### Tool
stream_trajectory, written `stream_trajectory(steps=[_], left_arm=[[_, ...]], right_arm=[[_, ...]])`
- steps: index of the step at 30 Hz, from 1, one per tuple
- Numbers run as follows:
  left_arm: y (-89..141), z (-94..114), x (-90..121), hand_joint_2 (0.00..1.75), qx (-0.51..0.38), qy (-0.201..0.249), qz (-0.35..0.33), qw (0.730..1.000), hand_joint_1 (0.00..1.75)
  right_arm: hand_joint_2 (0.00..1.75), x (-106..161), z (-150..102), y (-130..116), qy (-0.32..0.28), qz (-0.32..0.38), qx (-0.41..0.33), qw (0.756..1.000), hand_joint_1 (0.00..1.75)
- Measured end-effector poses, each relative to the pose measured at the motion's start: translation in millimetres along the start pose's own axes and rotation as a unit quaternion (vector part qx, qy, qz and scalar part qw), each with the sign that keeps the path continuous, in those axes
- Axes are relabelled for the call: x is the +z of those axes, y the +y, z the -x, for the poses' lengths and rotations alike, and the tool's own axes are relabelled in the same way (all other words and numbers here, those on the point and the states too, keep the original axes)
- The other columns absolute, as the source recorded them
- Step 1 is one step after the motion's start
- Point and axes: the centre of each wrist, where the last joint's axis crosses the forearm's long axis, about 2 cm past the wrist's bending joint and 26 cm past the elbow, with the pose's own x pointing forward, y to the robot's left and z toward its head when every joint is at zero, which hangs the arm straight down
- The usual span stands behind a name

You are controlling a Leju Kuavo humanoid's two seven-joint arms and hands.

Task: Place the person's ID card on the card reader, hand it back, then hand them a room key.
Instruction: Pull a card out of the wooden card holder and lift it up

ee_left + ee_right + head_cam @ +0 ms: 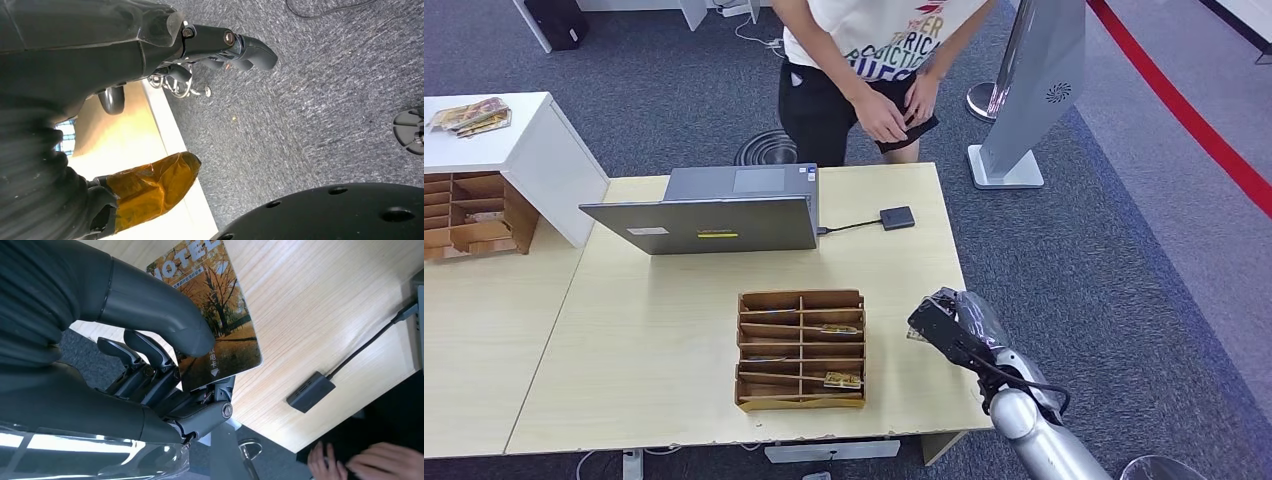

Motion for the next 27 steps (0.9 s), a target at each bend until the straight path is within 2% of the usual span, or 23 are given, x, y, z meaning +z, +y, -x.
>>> stream_trajectory(steps=[25,27], left_arm=[[0.0,0.0,0.0,1.75,0.0,0.0,0.0,1.0,0.0],[-0.3,-0.4,0.1,1.75,-0.001,-0.001,0.0,1.0,0.0]], right_arm=[[1.75,0.7,-2.7,0.5,-0.002,0.007,-0.011,1.0,1.75],[1.75,4.0,-5.6,2.6,-0.023,0.032,-0.033,0.999,1.75]])
